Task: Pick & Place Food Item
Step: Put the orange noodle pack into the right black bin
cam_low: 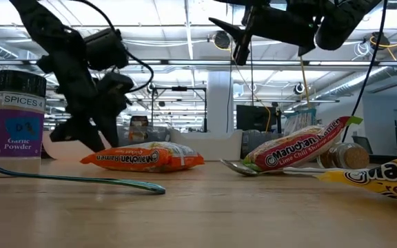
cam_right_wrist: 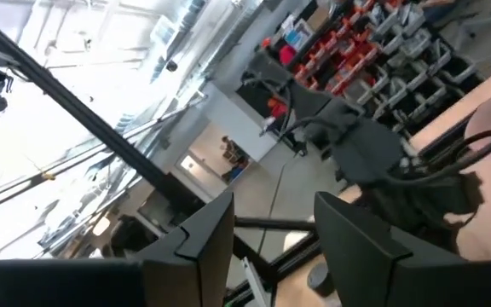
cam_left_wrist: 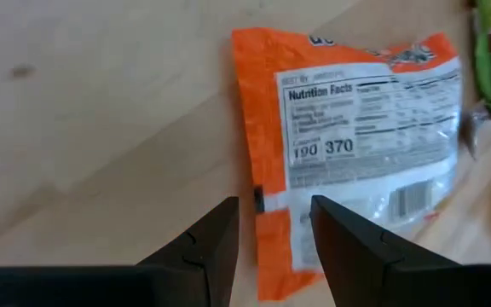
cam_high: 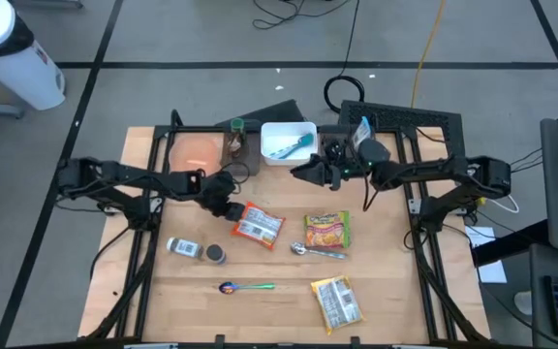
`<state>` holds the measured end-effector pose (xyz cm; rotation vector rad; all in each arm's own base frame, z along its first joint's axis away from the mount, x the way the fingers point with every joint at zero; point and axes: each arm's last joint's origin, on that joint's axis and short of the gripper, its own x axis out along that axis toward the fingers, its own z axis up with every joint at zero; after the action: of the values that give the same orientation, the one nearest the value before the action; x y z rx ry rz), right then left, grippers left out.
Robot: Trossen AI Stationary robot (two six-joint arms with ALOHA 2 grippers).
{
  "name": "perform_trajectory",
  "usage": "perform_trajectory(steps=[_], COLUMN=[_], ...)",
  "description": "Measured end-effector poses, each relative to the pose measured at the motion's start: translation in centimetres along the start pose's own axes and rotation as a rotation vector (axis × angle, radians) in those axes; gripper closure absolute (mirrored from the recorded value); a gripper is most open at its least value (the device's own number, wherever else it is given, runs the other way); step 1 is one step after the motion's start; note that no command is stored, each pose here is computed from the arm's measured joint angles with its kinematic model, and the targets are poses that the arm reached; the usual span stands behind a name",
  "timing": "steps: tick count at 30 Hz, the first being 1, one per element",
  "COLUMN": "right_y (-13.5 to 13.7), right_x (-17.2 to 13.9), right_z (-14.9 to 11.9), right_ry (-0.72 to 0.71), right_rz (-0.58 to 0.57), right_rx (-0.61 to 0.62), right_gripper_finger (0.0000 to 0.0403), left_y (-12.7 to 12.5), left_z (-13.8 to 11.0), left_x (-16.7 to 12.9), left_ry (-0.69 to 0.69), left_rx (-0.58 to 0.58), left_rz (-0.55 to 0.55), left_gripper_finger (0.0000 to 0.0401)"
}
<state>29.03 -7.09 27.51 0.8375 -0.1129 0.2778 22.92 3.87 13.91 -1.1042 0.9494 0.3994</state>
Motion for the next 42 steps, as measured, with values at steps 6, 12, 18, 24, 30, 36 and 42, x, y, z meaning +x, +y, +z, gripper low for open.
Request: perform_trajectory(steps=[6,12,18,24,30,36,42], right_y=[0.2,0.2,0.1,0.1,0.1,0.0,0.0], right_x=[0.3,0.3,0.3,0.3,0.3,0.3,0.3], right_z=[-0.6,-0.6,-0.6,-0.6,-0.7,-0.6,-0.6], right_ry=[0.025,0.025,0.029,0.027,0.028,0.012,0.013], right_rz=[-0.003,-0.004,-0.011,-0.014,-0.018,-0.032,-0.031], right_rx=[0.003,0.005,0.014,0.016,0.013,0.012,0.009], right_gripper_finger=[0.0248,0.0248,0.0248,0.0248,0.0248,0.0248,0.0248], left_y=[0.0,0.1,0.2,0.1,0.1,0.2,0.2], left_z=[0.1,0.3,0.5,0.5,0.5,0.4,0.4], left_x=[0.6,1.6,2.2,2.2,2.2,2.3,2.3], left_ry=[0.021,0.028,0.037,0.021,0.034,0.038,0.046], left_rx=[0.013,0.025,0.028,0.039,0.05,0.053,0.049], left_rz=[-0.012,-0.024,-0.034,-0.038,-0.041,-0.038,-0.048], left_gripper_finger=[0.0247,0.0247,0.0247,0.0247,0.0269,0.0341,0.0394])
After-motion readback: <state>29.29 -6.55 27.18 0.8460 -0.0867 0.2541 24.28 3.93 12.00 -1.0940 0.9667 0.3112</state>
